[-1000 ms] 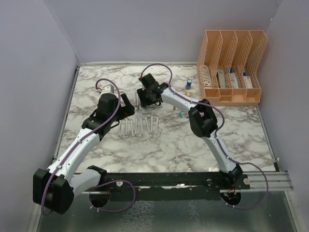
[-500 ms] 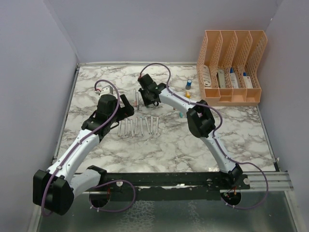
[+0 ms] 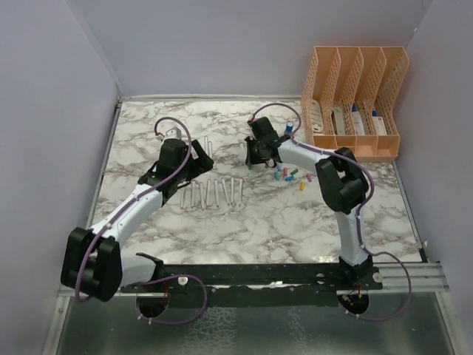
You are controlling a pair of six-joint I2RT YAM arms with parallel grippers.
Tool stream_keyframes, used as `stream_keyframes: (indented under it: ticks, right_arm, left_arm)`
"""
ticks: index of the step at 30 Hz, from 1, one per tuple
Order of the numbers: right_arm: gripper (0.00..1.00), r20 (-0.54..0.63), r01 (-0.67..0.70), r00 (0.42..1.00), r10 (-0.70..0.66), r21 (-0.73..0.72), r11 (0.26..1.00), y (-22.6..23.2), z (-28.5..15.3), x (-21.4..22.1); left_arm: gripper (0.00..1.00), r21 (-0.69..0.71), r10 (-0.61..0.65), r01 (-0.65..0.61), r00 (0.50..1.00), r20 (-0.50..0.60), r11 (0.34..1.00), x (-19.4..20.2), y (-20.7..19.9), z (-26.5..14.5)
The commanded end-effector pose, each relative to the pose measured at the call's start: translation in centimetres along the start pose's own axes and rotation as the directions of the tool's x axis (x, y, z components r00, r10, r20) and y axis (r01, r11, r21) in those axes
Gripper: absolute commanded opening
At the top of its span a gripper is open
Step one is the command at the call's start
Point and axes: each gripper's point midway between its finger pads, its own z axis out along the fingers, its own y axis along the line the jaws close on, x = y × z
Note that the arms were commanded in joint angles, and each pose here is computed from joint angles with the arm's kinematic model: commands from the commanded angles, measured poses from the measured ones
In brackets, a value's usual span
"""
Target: Open the pen caps
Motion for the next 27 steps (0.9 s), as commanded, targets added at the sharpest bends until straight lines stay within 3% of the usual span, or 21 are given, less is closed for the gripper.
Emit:
stream_keyframes:
  ticks: [1, 11, 21, 27]
  right_arm:
    - [0.01, 0.137, 0.077, 0.989, -0.063, -0.099, 0.992, 2.2, -3.2, -2.7]
    - [0.01, 0.168, 0.081, 0.985, -0.033, -0.291, 0.953, 5.3, -9.2, -2.0]
    - [0.01, 0.124, -0.04, 0.986, 0.114, -0.487, 0.872, 8.6, -13.4, -0.9]
    - [0.01, 0.13, -0.06, 0.981, 0.147, -0.514, 0.856, 9.2, -14.4, -1.4]
  left_arm:
    - [0.87, 0.133, -0.037, 0.038, 0.999, -0.005, 0.99, -1.2, -4.2, 2.2]
    - [0.82, 0.225, -0.036, 0.048, 0.998, -0.058, 0.973, -0.2, -9.2, 5.8]
    - [0.76, 0.237, -0.048, 0.062, 0.997, -0.065, 0.969, 1.1, -10.8, 6.9]
    - [0.69, 0.241, -0.063, 0.076, 0.996, -0.062, 0.967, 1.5, -11.3, 7.2]
